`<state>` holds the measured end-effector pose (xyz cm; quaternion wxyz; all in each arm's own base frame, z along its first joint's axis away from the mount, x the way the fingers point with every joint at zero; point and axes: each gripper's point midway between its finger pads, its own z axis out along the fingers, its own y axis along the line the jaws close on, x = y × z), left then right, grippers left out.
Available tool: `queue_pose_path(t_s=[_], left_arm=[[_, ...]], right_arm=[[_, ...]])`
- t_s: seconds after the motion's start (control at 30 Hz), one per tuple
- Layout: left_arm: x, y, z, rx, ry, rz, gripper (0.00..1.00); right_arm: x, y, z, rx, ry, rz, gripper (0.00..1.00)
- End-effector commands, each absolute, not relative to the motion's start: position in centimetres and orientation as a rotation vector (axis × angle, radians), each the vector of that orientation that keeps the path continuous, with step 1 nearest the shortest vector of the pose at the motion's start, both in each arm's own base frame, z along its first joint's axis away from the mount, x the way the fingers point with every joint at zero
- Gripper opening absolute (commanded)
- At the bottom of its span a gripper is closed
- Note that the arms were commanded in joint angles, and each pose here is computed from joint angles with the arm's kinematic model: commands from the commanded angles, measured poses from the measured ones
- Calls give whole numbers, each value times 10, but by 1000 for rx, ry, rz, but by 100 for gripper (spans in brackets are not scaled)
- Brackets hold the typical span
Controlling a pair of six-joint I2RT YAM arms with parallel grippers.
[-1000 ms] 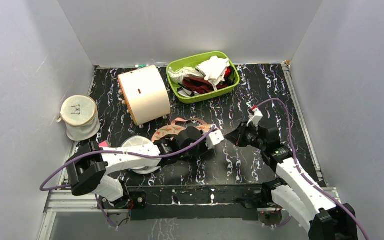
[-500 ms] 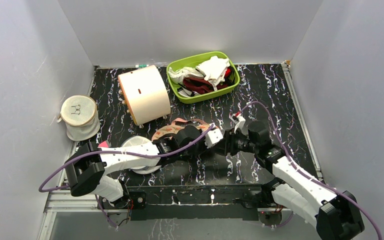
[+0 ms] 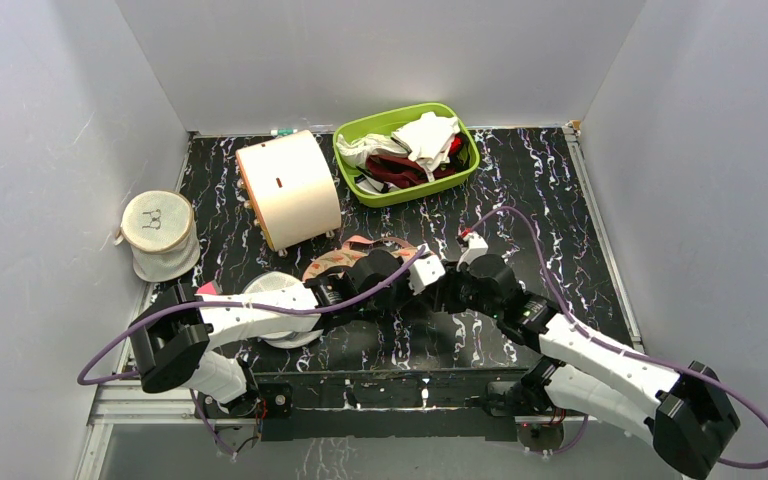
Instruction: Unzip the laundry bag and remove the bra
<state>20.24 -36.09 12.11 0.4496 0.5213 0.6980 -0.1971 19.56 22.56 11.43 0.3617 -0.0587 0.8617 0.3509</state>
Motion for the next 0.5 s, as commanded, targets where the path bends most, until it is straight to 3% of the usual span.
queue_pose_path(t_s=[0.0,0.47], left_arm=[[202,-367,148,1251,1679,-551,0],[203,-367,146,1253,1687,-546,0]], right_arm=[[220,220,137,-32,2132,723,39],[229,204,146,2,2083,566,27]])
